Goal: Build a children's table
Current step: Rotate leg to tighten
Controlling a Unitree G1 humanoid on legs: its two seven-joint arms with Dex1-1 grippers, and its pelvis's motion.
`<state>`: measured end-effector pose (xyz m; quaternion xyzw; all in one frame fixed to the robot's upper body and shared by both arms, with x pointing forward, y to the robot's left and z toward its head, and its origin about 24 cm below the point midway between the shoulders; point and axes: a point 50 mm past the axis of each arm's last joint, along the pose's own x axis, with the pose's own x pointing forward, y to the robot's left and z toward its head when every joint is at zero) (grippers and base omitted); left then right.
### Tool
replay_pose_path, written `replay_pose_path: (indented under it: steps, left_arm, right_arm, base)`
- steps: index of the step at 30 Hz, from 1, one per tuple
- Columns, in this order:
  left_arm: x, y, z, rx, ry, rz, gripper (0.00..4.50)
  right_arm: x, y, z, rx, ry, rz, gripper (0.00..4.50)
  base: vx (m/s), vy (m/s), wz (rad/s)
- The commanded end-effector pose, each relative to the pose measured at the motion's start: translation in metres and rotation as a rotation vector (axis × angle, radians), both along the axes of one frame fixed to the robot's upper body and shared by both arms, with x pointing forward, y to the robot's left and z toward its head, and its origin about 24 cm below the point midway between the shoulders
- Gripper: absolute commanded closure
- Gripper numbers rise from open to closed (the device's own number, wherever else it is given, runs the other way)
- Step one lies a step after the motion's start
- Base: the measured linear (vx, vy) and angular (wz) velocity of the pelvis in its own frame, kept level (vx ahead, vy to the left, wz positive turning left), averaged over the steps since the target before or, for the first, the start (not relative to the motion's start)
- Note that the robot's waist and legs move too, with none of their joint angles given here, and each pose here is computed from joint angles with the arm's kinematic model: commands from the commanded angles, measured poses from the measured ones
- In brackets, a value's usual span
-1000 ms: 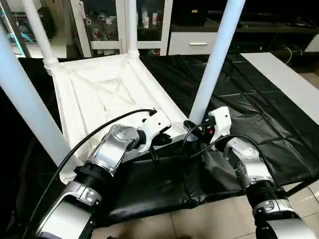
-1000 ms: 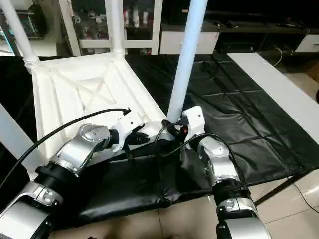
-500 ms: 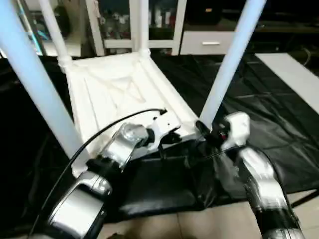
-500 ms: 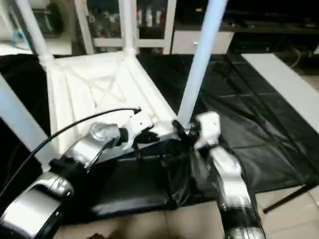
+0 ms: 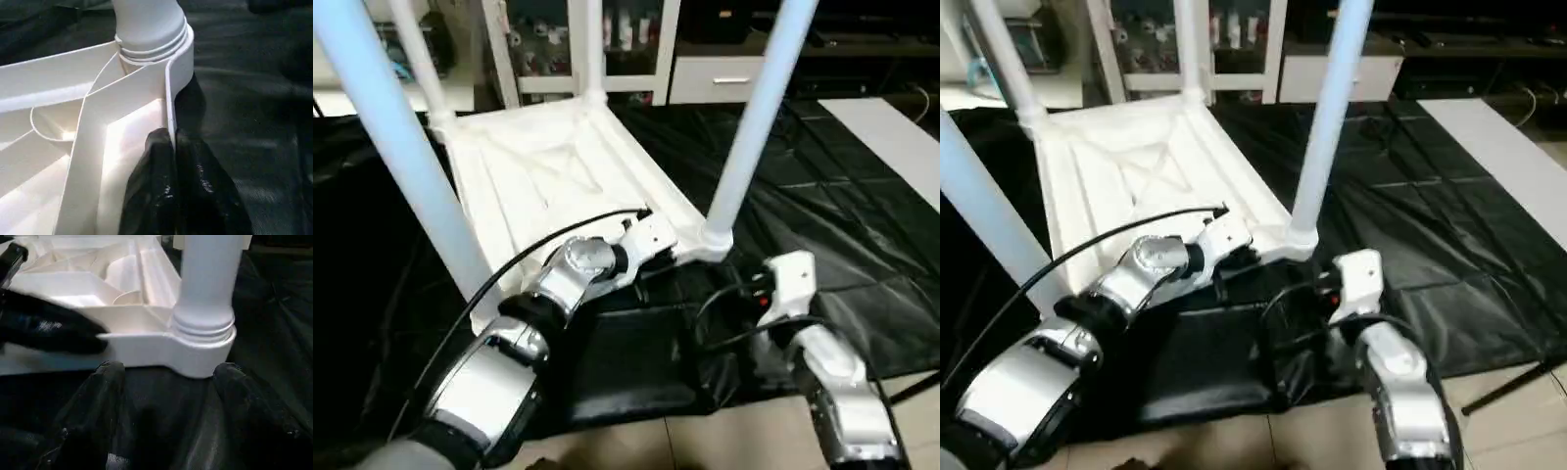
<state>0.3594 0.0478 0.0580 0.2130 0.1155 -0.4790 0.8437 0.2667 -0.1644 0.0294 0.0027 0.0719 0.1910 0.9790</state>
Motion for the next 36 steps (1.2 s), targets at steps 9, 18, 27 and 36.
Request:
replay_pose_path:
  steps: [9, 18, 27, 36]
  left_arm:
    - [0.009, 0.007, 0.039, -0.300, -0.065, 0.063, 3.05]
    - [-0.036, 0.020, 0.035, -0.305, 0.026, -0.100, 2.73]
    - [-0.063, 0.021, 0.008, -0.122, 0.235, -0.132, 2.73]
    - [-0.025, 0.012, 0.001, 0.066, 0.088, 0.175, 2.73]
  right_arm:
    - [0.005, 0.012, 0.006, -0.016, 0.015, 0.053, 1.32]
    - [0.011, 0.011, 0.005, -0.017, 0.029, 0.018, 1.32]
    - [-0.002, -0.008, 0.013, -0.057, 0.043, 0.063, 1.32]
    - [-0.016, -0.019, 0.010, -0.087, 0.086, 0.083, 1.32]
  base:
    - [0.000, 0.000, 0.00]
    - [0.000, 0.000, 0.00]
    - [0.000, 0.000, 0.00]
    - [0.000, 0.000, 0.00]
